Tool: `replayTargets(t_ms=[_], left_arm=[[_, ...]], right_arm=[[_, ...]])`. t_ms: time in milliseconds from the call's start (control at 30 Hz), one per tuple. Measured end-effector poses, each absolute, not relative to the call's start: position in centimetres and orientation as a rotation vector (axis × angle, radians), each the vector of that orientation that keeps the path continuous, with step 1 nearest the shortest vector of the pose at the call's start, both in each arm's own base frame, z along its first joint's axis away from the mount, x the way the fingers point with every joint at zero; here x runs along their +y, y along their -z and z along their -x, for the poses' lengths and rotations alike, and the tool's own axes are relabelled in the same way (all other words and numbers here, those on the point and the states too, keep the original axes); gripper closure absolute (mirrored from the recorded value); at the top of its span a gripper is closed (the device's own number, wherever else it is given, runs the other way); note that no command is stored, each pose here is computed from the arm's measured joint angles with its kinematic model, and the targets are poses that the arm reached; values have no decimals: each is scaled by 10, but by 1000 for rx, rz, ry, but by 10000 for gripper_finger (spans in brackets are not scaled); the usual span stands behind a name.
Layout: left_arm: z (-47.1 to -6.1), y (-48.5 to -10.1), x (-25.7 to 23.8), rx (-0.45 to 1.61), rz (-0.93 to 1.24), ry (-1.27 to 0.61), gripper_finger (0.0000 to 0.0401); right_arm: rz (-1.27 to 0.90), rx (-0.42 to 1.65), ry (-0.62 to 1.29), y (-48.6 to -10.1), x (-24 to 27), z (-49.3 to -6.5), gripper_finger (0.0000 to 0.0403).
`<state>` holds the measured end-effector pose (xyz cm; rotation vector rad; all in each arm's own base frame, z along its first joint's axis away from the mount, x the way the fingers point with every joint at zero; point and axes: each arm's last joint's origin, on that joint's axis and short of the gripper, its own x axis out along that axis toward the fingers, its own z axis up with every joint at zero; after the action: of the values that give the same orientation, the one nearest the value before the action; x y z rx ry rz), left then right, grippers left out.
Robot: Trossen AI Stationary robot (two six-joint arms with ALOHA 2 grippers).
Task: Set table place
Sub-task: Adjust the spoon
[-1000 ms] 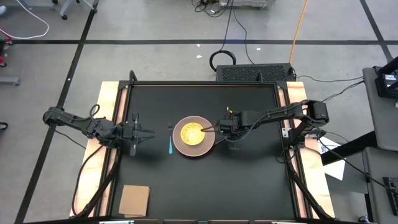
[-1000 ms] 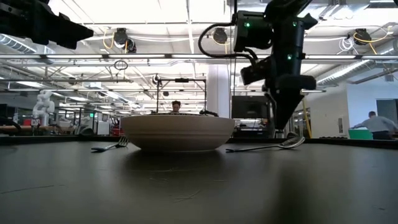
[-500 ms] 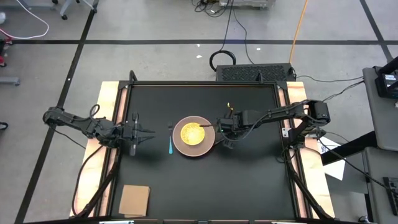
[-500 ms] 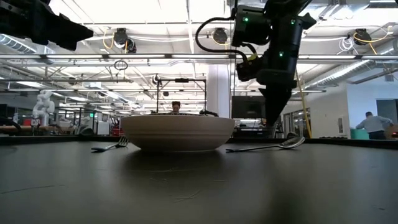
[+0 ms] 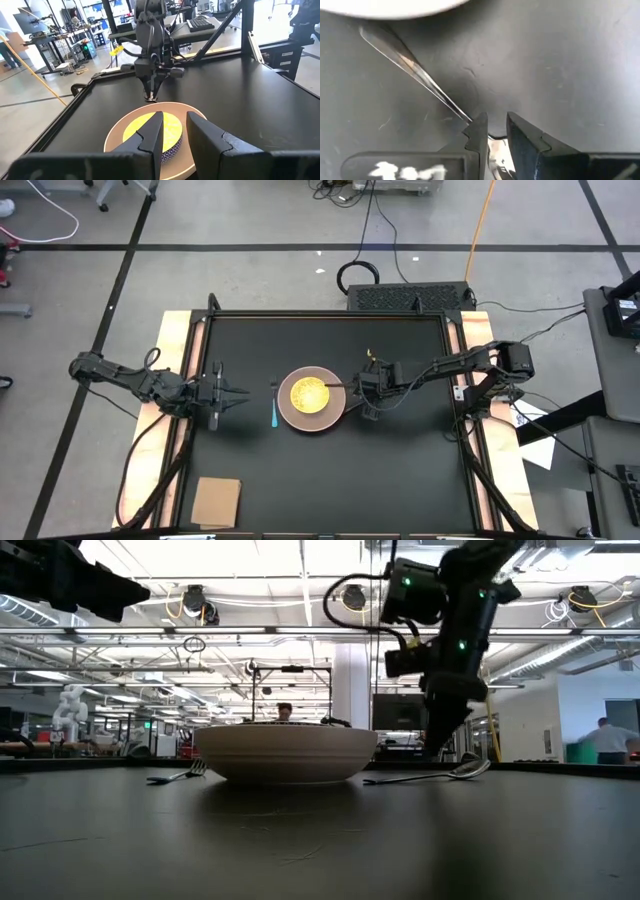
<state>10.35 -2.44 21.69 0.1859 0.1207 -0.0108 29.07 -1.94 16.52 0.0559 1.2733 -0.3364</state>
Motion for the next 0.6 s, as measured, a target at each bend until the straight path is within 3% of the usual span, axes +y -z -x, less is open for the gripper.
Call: replayTargets(t_ms=[600], left_arm=[[-104, -217, -24, 119, -150, 8, 311]], right_arm=[[-69, 1124, 235, -148, -23, -298, 344]])
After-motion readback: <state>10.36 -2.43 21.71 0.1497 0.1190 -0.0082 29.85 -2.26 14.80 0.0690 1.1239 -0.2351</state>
